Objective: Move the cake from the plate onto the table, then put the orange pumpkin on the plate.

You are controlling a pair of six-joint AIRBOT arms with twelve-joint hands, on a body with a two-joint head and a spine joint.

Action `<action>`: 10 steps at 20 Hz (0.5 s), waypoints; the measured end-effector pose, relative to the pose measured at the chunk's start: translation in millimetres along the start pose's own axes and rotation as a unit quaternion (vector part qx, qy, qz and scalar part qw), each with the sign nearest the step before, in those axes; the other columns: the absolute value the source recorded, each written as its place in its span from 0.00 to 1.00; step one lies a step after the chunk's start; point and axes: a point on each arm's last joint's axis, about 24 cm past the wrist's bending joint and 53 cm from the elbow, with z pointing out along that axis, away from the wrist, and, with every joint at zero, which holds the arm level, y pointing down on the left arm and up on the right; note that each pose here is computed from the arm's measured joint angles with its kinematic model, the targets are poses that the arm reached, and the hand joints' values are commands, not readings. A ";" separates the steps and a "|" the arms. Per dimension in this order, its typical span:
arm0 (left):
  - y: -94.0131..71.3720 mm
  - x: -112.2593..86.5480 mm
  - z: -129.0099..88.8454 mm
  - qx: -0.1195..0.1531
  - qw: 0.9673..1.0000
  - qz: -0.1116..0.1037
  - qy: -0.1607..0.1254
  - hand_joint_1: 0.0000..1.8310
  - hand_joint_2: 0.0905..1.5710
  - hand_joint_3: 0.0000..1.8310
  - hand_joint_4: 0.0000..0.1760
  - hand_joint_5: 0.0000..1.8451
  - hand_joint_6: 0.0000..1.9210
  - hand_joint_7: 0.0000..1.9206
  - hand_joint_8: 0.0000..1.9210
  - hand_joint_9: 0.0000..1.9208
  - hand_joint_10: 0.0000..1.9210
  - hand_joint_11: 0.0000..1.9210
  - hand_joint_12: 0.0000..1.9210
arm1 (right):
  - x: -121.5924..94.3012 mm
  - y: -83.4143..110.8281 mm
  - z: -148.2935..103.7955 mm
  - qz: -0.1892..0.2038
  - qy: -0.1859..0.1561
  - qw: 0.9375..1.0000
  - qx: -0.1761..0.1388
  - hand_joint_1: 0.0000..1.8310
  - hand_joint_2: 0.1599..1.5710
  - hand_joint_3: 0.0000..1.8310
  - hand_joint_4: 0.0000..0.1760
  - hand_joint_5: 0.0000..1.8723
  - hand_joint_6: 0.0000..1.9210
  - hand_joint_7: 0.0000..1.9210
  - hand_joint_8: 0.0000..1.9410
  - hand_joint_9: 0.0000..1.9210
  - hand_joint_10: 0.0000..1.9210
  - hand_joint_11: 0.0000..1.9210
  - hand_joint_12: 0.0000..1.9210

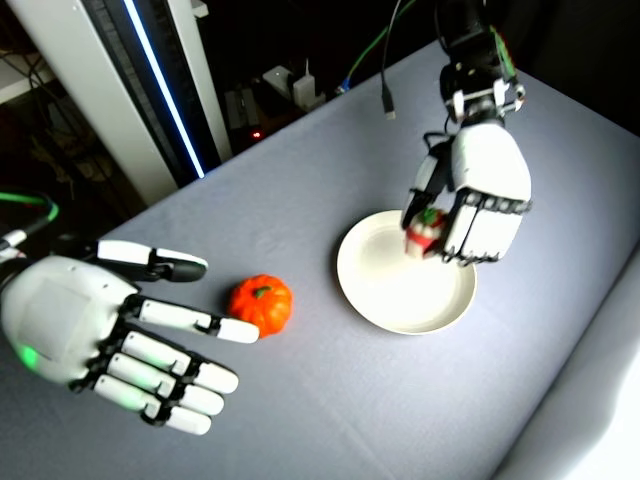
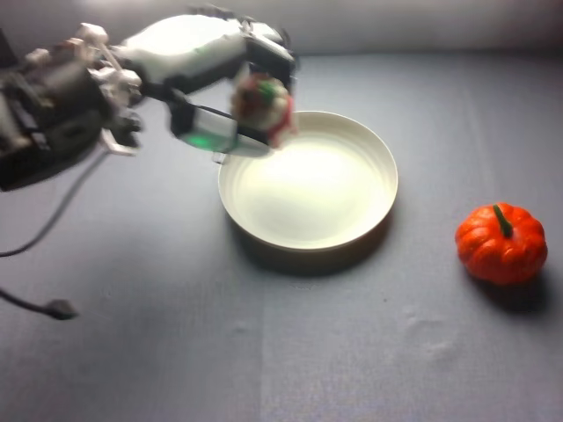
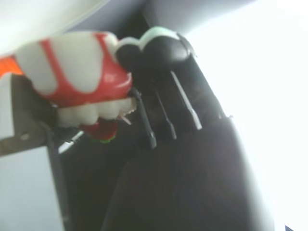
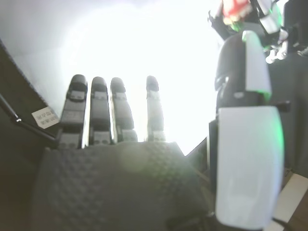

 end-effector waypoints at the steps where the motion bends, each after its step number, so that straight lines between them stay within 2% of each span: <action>1: 5.7 -11.1 -12.5 -0.008 1.000 -0.004 -0.009 0.61 0.82 0.02 0.00 0.39 0.80 0.27 0.85 0.19 0.97 0.23 1.00 | 0.4 0.3 -0.1 0.000 0.000 1.000 -0.001 0.42 0.56 0.00 0.83 0.06 0.00 0.01 0.00 0.00 0.00 0.01 0.00; 2: 11.3 -18.7 -21.5 -0.017 1.000 -0.008 -0.016 0.63 0.80 0.02 0.00 0.41 0.73 0.30 0.87 0.27 0.99 0.31 1.00 | 0.3 0.1 -0.1 0.000 0.000 1.000 0.000 0.43 0.56 0.00 0.95 0.07 0.00 0.01 0.00 0.00 0.00 0.02 0.01; 3: 20.1 -24.0 -30.4 -0.029 0.999 -0.007 -0.019 0.64 0.79 0.02 0.00 0.44 0.69 0.31 0.85 0.25 0.99 0.27 1.00 | -0.1 -0.2 -0.1 0.001 -0.001 1.000 0.001 0.43 0.56 0.00 0.99 0.08 0.01 0.01 0.00 0.00 0.00 0.02 0.01; 4: 32.6 -28.8 -40.9 -0.049 0.999 -0.006 -0.021 0.64 0.79 0.02 0.00 0.44 0.71 0.31 0.80 0.21 0.92 0.20 1.00 | -0.8 -0.7 -0.1 0.002 -0.002 1.000 0.002 0.43 0.55 0.00 1.00 0.08 0.01 0.01 0.00 0.00 0.00 0.03 0.02; 5: 37.5 -29.9 -45.6 -0.058 0.998 -0.007 -0.022 0.63 0.80 0.02 0.00 0.41 0.75 0.30 0.82 0.18 0.94 0.14 1.00 | -0.7 -0.6 -0.1 0.002 -0.002 1.000 0.001 0.43 0.54 0.00 0.99 0.08 0.01 0.01 0.00 0.00 0.00 0.02 0.01; 6: 42.4 -31.3 -52.1 -0.064 0.997 -0.018 -0.027 0.62 0.81 0.01 0.00 0.40 0.75 0.29 0.84 0.17 0.95 0.12 1.00 | 0.1 -0.3 -0.3 0.002 -0.001 1.000 0.001 0.43 0.55 0.00 1.00 0.08 0.00 0.00 0.00 0.00 0.00 0.01 0.01; 7: 49.3 -30.4 -59.3 -0.072 0.997 -0.026 -0.029 0.62 0.82 0.02 0.00 0.39 0.77 0.28 0.86 0.16 0.98 0.14 1.00 | 1.0 0.3 -0.3 0.001 0.001 1.000 0.000 0.43 0.55 0.00 0.98 0.08 0.00 0.00 0.00 0.00 0.00 0.01 0.01; 8: 57.6 -28.4 -66.6 -0.082 0.996 -0.030 -0.029 0.63 0.80 0.01 0.00 0.42 0.71 0.30 0.86 0.20 0.99 0.16 1.00 | 1.2 0.0 -0.3 0.002 0.000 1.000 0.001 0.44 0.56 0.00 0.90 0.08 0.00 0.00 0.00 0.00 0.00 0.01 0.01; 9: 65.1 -26.7 -74.7 -0.094 0.995 -0.036 -0.028 0.63 0.80 0.01 0.00 0.42 0.70 0.30 0.86 0.19 0.98 0.14 1.00 | 0.4 -0.4 -0.5 0.003 -0.001 1.000 0.002 0.44 0.57 0.00 0.94 0.07 0.00 0.00 0.00 0.00 0.00 0.01 0.01; 10: 71.8 -25.6 -81.5 -0.104 0.994 -0.035 -0.026 0.63 0.81 0.01 0.00 0.40 0.71 0.31 0.88 0.26 1.00 0.24 1.00 | -0.1 -1.0 -0.5 0.004 -0.003 1.000 0.003 0.43 0.56 0.00 0.95 0.07 0.00 0.00 0.00 0.00 0.00 0.02 0.01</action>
